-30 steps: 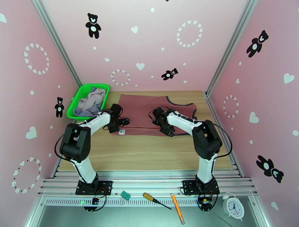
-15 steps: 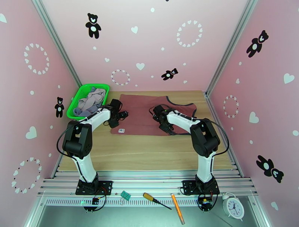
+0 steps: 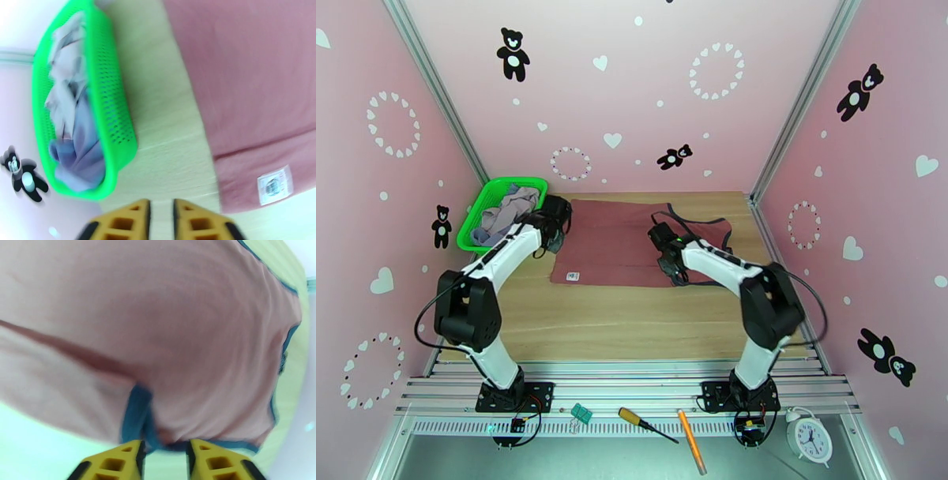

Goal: Fold and stack the mixed laundry pile

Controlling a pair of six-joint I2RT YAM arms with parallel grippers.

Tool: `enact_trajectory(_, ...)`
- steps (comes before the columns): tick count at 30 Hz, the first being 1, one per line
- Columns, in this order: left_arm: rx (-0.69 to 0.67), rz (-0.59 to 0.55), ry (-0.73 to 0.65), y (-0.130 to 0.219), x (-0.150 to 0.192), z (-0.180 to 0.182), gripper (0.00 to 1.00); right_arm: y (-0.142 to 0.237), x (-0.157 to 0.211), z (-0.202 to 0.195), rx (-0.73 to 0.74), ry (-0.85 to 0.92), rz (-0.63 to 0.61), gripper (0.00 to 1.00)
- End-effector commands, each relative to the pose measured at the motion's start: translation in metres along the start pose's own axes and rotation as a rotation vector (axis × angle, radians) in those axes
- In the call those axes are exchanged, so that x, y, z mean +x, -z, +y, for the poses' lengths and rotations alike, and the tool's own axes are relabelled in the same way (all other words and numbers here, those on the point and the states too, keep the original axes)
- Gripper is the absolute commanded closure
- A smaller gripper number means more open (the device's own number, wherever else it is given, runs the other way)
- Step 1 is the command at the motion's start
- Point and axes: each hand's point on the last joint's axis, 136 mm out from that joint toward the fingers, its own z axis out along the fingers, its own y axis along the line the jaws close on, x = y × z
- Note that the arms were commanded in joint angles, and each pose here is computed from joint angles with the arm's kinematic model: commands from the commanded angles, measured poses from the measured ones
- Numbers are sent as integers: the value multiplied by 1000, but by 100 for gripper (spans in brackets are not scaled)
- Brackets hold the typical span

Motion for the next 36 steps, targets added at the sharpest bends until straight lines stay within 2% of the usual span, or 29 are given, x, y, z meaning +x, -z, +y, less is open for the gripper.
enact_trajectory(1,184,79,260,13,37,-45,84,3,5,33,-212,-115,20,99)
enact_trajectory(4,359,54,386,14,39,-77,93,-11,8,47,-268,-131,67,100)
enact_trajectory(7,427,88,407,5,39,-94,95,-26,7,54,-273,-141,95,100)
enact_trajectory(9,405,138,415,-9,42,-99,100,-36,5,55,-265,-156,102,100)
enact_trajectory(16,324,282,428,-65,67,-116,100,-66,17,57,-224,-180,154,100)
enact_trajectory(21,320,351,448,-85,85,-129,100,-74,33,55,-206,-199,175,100)
enact_trajectory(28,303,441,473,-82,130,-134,100,-74,74,49,-187,-232,219,100)
enact_trajectory(36,295,491,508,-51,189,-134,100,-52,123,51,-136,-224,238,100)
